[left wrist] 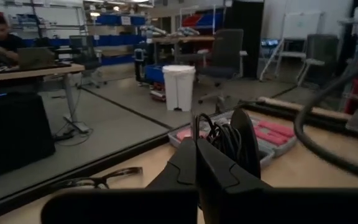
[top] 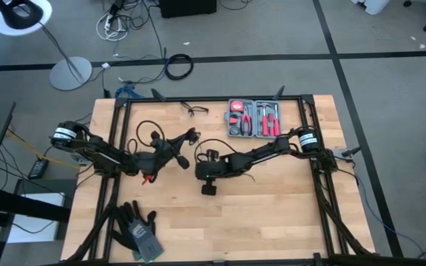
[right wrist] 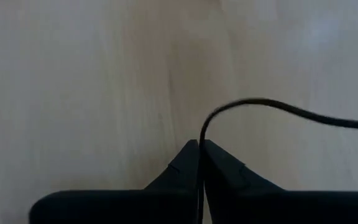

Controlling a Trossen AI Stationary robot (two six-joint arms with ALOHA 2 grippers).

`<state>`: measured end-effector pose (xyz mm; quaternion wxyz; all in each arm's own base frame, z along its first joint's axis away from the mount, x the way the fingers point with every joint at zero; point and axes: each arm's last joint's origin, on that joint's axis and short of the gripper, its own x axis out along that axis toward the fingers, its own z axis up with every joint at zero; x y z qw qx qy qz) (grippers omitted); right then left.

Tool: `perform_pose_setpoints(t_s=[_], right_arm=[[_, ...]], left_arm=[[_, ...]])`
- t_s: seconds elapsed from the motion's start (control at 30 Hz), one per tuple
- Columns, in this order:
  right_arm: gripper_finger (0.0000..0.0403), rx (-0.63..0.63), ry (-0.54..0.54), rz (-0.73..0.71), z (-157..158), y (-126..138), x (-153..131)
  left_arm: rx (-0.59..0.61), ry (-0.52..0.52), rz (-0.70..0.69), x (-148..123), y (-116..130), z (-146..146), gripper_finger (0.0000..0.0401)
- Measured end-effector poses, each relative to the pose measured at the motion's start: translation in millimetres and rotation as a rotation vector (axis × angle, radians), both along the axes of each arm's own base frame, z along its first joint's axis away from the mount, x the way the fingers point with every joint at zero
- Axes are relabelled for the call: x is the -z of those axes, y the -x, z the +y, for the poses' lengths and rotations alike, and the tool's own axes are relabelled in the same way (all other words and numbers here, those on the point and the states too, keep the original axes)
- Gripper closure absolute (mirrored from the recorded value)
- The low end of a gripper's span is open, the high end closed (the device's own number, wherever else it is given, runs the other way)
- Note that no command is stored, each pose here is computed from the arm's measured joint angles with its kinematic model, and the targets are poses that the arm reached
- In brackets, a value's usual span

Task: Coil cords
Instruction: Coil the black wire onto the spool

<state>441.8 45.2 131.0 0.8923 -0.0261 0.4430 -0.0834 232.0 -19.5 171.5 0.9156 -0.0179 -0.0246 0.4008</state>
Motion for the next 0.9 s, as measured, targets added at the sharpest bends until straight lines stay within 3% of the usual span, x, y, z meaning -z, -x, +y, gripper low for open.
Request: perform_pose_setpoints(t_s=[0.27,0.43,0.6,0.77,0.9], right_arm=[[0.0359,0.052,0.023,-0.012,12,8,6],[0.0365,0.111,0.074,-0.070,17,32,-4],[0.0369,0.145,0.038,-0.312,16,68,-17],[0.0366,0.172,-0.061,-0.627,11,94,-1],[0.0354,0.195,-0.123,-0.793,7,101,12]], left_arm=[[0.011,0.020,-0.098,2,16,-1,0.0401],[0.020,0.027,-0.124,6,26,-1,0.0401],[0.036,0.006,-0.137,3,27,-2,0.0401],[0.079,-0.011,-0.131,2,26,-4,0.0401],[0.132,-0.052,-0.103,-3,18,-7,0.0401]])
